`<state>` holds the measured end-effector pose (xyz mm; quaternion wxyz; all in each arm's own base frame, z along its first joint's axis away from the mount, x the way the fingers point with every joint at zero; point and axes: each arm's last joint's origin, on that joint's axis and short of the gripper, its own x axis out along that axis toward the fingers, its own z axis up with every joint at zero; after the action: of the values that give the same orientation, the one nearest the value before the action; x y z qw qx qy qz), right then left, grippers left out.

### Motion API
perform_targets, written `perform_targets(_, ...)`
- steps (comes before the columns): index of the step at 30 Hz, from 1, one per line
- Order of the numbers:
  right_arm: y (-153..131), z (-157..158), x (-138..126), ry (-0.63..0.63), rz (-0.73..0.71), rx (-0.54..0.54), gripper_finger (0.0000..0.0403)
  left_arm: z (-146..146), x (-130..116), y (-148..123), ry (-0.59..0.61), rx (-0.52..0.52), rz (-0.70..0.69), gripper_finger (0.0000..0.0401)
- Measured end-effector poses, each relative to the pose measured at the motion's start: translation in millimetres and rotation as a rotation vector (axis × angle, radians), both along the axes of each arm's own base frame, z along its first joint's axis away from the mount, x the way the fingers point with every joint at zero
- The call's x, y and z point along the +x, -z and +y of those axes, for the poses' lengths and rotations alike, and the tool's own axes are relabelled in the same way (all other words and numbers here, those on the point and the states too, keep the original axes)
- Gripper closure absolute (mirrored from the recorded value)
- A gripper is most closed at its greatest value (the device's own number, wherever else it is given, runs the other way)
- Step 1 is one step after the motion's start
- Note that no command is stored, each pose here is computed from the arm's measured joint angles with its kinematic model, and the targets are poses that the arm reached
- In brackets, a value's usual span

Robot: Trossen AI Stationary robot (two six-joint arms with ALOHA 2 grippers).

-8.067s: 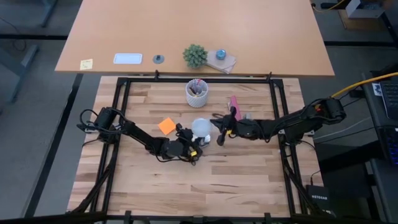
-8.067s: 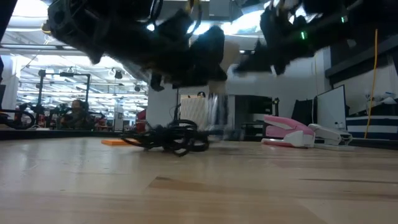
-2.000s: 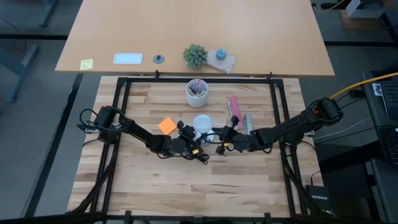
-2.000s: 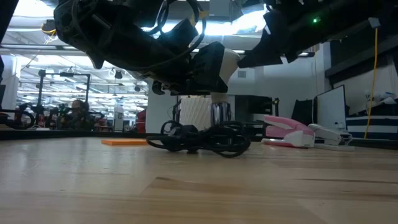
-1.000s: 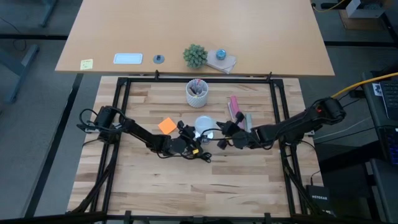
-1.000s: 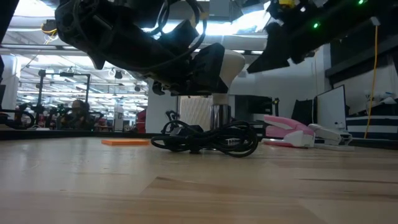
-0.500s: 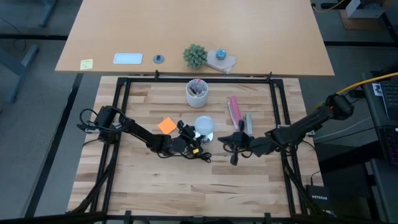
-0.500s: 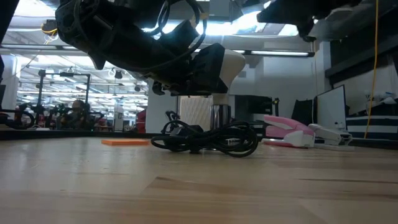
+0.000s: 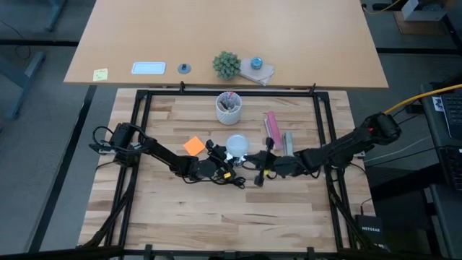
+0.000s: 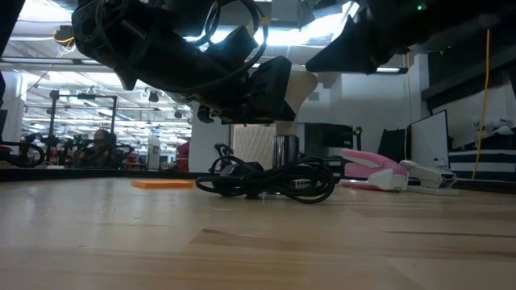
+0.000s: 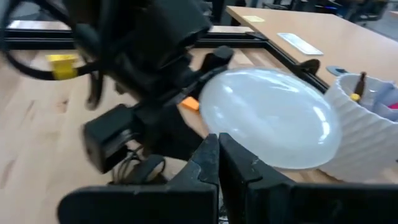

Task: Screw lightbulb
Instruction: Remove the lightbulb from the lamp

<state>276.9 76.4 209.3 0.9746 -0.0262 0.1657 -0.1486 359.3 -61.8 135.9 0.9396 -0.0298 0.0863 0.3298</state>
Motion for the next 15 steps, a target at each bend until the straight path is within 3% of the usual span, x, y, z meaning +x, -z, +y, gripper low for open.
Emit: perform_targets(15, 5.2, -10.9, -1.2, 0.112, 0.048, -0.033, 0.0400, 0.0, 0.0, 0.0, -0.001, 0.000, 0.000, 0.0196)
